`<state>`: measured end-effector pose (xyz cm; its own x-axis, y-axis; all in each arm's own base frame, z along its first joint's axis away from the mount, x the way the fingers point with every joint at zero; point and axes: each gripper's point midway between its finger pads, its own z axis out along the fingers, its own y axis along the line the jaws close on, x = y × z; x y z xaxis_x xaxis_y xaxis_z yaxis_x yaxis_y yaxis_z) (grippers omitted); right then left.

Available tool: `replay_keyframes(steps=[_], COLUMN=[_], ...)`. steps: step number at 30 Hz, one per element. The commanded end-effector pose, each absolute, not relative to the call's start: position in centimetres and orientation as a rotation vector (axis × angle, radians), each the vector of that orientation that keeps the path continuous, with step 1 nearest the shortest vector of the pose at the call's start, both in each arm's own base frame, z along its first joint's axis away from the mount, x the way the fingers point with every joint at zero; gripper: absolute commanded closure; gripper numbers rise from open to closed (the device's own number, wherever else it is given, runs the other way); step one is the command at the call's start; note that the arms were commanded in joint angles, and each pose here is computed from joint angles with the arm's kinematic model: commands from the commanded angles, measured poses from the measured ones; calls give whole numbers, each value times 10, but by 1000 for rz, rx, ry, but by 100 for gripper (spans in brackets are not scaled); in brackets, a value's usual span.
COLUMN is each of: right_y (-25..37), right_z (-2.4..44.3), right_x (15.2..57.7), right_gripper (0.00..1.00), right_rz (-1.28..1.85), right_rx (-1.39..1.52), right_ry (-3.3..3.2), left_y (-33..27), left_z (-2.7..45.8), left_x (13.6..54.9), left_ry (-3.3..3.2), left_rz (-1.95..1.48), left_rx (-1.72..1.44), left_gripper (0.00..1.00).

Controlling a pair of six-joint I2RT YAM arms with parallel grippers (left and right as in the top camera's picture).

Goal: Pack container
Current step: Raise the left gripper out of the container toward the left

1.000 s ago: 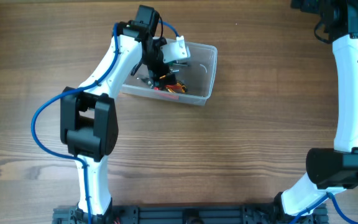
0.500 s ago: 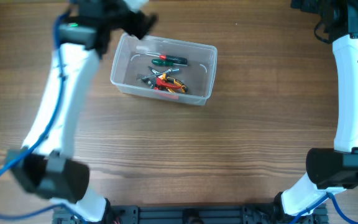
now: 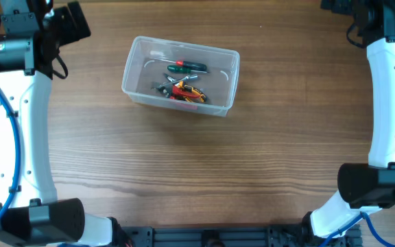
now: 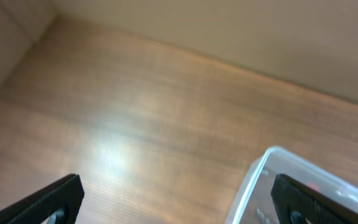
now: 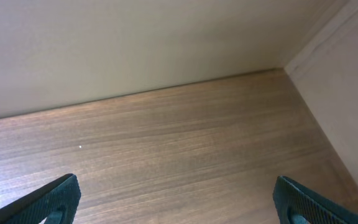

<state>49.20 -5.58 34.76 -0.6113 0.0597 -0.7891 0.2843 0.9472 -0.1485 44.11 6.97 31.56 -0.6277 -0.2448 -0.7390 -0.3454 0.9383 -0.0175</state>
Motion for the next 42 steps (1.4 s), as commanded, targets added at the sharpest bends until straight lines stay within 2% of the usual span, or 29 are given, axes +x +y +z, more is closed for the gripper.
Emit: replay_keyframes(steps=[1, 8, 12, 14, 42], right_y=[-53, -53, -53, -53, -53], right_z=[352, 352, 352, 352, 351], right_x=[492, 492, 492, 492, 492], right_gripper=[0, 0, 0, 0, 0], right_rz=[-309, -309, -309, -310, -310], right_rx=[256, 256, 256, 256, 256], right_ry=[2203, 2203, 2203, 2203, 2203], left_y=[73, 70, 29, 29, 29], left_z=[316, 315, 315, 316, 314], left_x=[433, 433, 440, 441, 439], left_ry=[2273, 2287, 2341, 2337, 2348], left_rz=[139, 138, -7, -6, -8], left_rx=[-534, -493, -41, -40, -41], left_gripper=[0, 0, 3, 0, 0])
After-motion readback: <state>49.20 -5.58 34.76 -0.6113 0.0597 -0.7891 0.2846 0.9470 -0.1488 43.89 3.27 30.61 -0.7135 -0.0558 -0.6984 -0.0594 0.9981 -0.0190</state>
